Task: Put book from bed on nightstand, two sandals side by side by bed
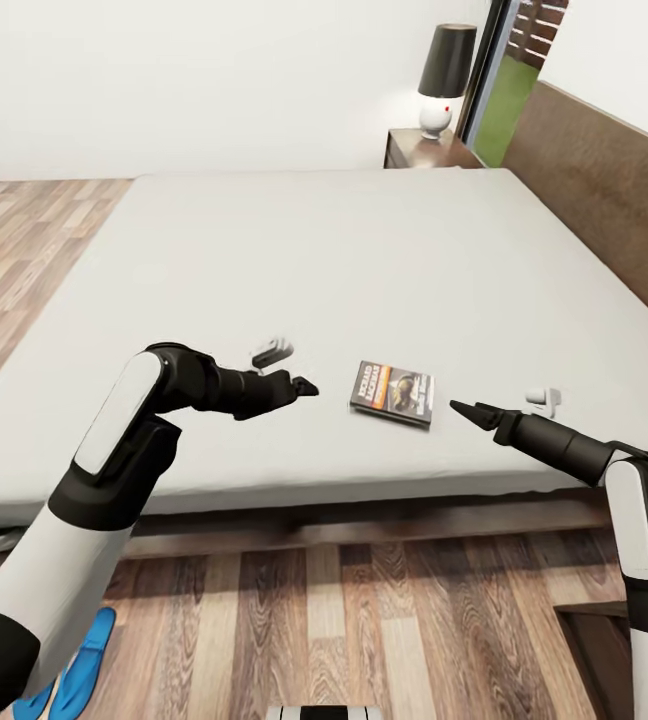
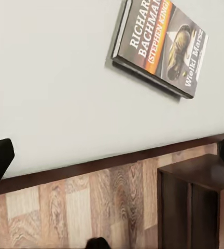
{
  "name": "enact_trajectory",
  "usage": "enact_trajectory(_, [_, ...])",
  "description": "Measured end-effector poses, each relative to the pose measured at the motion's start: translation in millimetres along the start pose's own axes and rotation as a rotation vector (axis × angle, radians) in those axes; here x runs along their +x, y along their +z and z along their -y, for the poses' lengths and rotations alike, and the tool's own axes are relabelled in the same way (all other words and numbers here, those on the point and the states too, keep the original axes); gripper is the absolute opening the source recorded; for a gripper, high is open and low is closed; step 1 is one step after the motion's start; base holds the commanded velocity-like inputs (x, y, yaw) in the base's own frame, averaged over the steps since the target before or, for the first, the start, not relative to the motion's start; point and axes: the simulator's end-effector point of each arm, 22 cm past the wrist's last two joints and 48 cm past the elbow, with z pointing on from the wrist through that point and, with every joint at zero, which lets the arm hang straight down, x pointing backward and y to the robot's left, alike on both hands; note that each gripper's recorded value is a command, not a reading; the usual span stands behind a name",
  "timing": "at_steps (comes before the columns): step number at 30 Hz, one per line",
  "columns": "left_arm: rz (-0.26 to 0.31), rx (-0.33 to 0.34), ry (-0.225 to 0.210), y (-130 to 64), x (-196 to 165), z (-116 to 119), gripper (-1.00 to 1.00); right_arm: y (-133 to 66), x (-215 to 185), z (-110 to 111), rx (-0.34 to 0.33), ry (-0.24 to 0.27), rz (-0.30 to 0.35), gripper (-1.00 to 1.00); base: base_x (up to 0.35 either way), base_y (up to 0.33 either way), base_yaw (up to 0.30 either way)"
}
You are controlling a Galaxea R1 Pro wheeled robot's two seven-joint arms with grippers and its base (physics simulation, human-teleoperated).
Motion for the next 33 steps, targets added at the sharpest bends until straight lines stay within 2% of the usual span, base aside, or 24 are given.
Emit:
enact_trajectory(6, [-0.015,-0.047,-0.020,8.6,21.8,-18.6,1.00,-0.8,-3.6,-4.7,-0.005,-0.006,0.007,1.00,0.073,0.060,0.000])
enact_trajectory(7, [-0.020,-0.094,-0.025,16.4,36.3,-32.4,1.00,0.9,-2.0,-7.4,-0.010,-0.008,0.003,1.00,0.022,0.018,0.000])
enact_trajectory(15, [-0.033,-0.140,-0.034,21.0,58.4,-49.0,1.00,3.9,-1.6,-19.3,-0.029,-0.025,-0.006,1.00,0.011,0.009,0.000])
enact_trajectory(25, [-0.019,-0.155,-0.026,17.1,61.8,-51.6,1.00,1.5,-6.6,-28.0,-0.042,-0.039,0.001,1.00,0.005,0.001,0.000])
enact_trajectory(33, [-0.008,-0.153,-0.018,11.8,60.7,-47.4,1.00,-2.0,-12.5,-33.4,-0.047,-0.048,0.012,1.00,0.218,0.000,0.000])
